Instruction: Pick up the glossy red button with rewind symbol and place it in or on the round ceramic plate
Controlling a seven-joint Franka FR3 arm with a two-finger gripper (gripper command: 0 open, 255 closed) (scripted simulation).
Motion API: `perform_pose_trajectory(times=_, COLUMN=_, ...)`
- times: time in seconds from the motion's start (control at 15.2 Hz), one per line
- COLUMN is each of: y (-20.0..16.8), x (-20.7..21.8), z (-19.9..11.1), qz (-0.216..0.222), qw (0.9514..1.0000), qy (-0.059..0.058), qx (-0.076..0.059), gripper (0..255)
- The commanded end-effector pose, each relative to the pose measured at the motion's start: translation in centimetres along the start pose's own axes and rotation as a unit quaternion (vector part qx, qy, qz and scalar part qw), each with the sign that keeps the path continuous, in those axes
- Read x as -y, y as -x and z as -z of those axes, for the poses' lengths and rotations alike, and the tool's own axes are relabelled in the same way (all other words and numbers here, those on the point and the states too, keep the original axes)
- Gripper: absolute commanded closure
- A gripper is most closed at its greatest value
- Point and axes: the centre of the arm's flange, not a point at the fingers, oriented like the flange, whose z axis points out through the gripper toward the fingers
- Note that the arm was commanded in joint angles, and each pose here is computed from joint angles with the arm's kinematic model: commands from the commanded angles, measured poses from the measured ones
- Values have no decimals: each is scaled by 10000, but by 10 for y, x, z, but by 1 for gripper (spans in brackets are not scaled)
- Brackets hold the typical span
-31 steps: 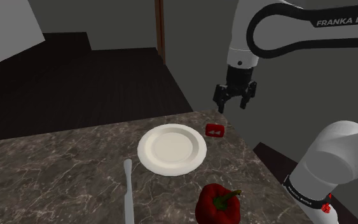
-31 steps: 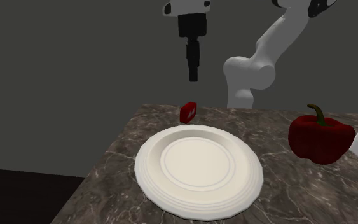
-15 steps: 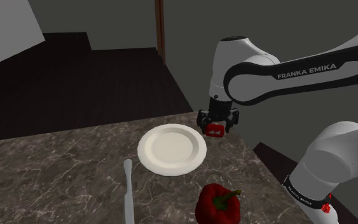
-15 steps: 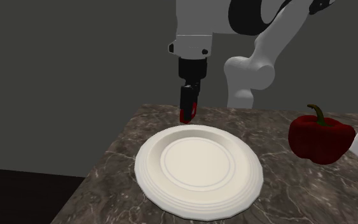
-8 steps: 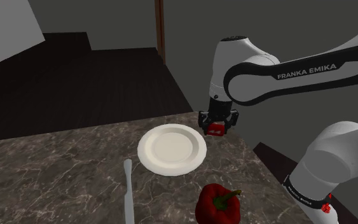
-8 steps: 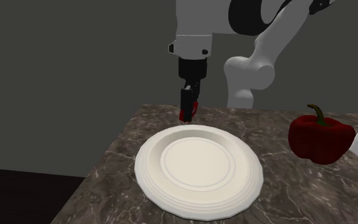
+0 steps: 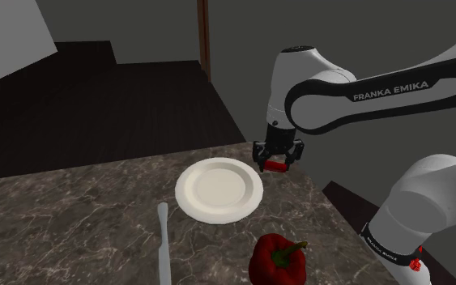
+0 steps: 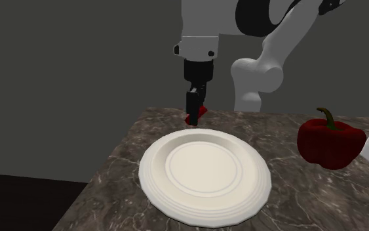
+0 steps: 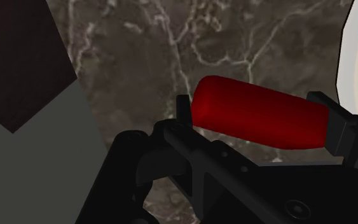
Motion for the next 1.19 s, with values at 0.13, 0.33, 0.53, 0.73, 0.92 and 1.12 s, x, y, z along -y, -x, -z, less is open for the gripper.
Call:
perform_pose_trajectory(times=0.13, y=0, x=0, z=16, qz=0, qw=10000, qy=0, qx=0, gripper=255)
perform_pose_trajectory(times=0.33, y=0, x=0, z=32, qz=0, qw=10000, qy=0, qx=0, gripper=255)
perform_pose_trajectory(times=0.53, y=0, x=0, z=47, qz=0, qw=10000, qy=0, qx=0, gripper=255)
perform_pose_trajectory(times=0.73, y=0, x=0, z=63, qz=0, qw=10000, qy=0, qx=0, gripper=255)
perform_pose_trajectory(times=0.92, y=0, x=0, z=79, qz=0, qw=10000, qy=0, qx=0, gripper=255)
perform_pose_trajectory(times=1.12, y=4, x=13, z=87, qz=0, qw=10000, qy=0, qx=0, gripper=255)
